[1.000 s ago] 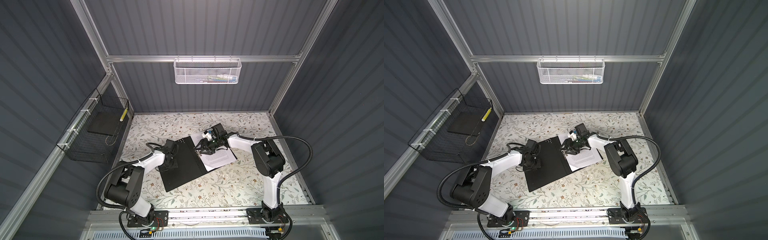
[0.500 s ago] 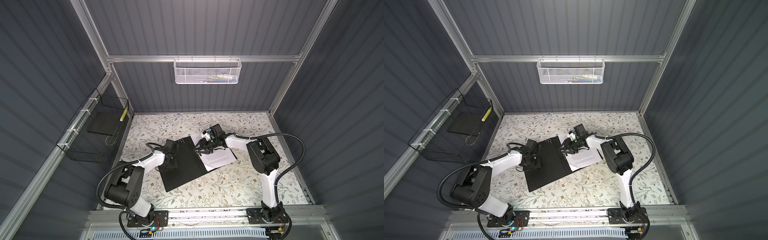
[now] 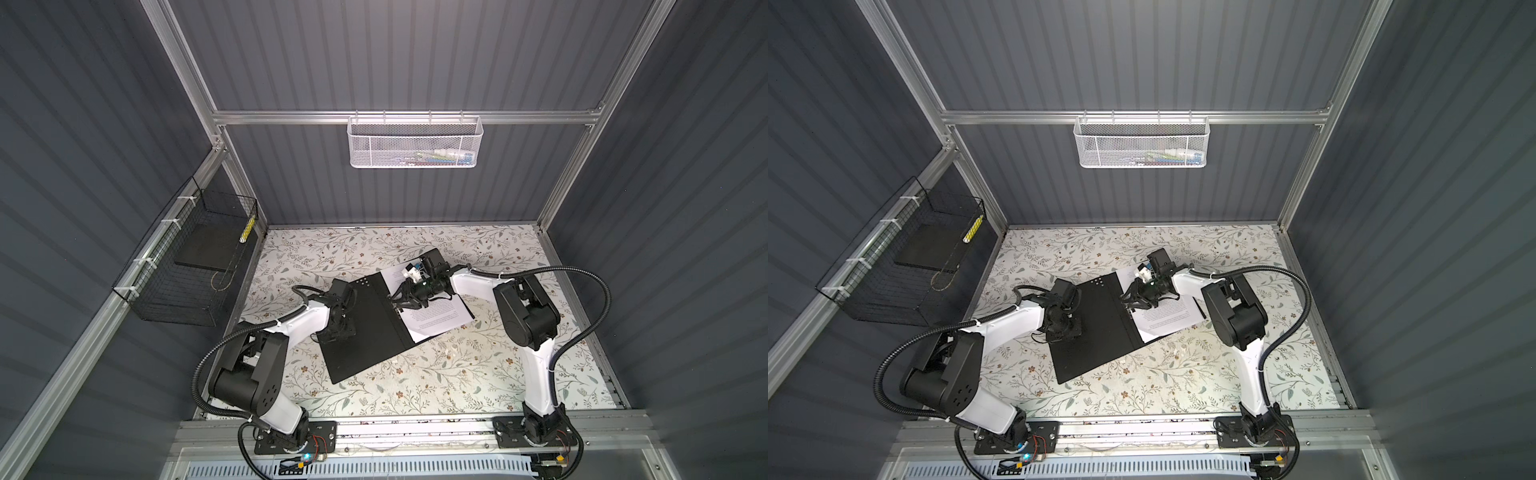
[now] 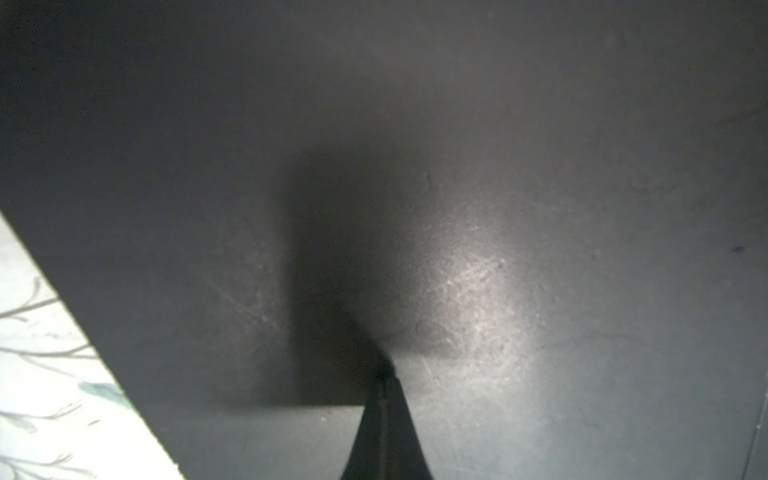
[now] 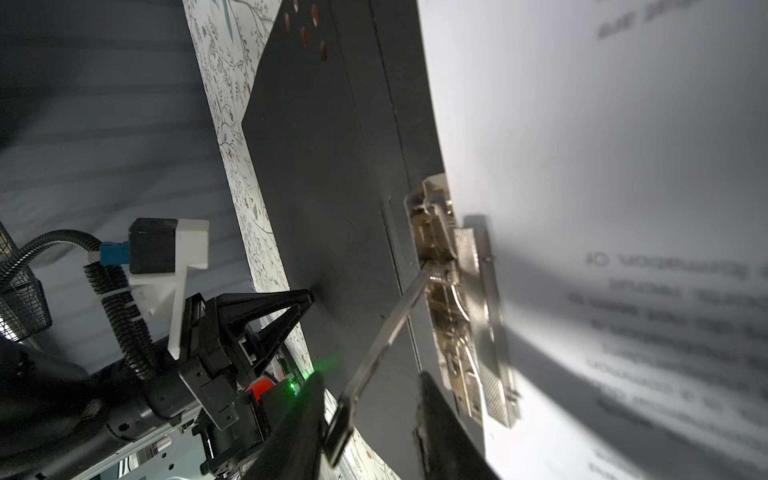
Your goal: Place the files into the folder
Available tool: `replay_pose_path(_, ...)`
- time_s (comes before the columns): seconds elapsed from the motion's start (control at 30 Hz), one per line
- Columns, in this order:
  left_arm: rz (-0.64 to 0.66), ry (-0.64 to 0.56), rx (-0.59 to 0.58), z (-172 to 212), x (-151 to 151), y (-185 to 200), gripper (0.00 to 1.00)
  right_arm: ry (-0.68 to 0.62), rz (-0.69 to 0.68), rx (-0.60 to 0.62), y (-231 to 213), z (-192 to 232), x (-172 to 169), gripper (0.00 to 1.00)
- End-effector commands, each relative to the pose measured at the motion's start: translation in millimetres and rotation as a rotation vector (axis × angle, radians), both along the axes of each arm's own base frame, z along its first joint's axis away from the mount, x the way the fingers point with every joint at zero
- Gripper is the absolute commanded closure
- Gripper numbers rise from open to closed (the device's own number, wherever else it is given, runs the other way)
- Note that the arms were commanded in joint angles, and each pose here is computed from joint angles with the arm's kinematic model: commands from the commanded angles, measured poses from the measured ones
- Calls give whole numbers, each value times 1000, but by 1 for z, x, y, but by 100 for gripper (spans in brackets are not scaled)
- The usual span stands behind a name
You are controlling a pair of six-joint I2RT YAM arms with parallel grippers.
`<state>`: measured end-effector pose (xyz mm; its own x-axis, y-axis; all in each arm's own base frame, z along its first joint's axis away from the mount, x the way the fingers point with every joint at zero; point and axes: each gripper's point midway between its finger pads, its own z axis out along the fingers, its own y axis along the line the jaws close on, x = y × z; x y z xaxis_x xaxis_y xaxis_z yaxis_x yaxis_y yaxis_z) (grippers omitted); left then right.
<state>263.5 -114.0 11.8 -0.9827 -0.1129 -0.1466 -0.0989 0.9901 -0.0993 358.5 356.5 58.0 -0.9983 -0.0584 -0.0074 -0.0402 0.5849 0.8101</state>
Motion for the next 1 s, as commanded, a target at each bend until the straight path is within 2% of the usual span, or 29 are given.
replay_pose_path(0.0,-12,201,76,-42,-50,19,100,1,11,-8,0,-4,3,64)
replay_pose_path(0.2,-8,194,74,-41,-49,18,100,1,13,-8,0,-2,3,72)
replay_pose_path(0.33,-6,195,74,-41,-49,19,100,10,19,-14,-1,-4,2,89)
replay_pose_path(0.47,-6,197,74,-41,-49,19,100,14,25,-21,-2,-5,0,98)
replay_pose_path(0.73,-5,194,74,-41,-49,19,100,22,28,-41,-7,-11,-4,100)
replay_pose_path(0.97,-4,188,73,-41,-49,19,100,54,25,-97,-23,-34,-12,100)
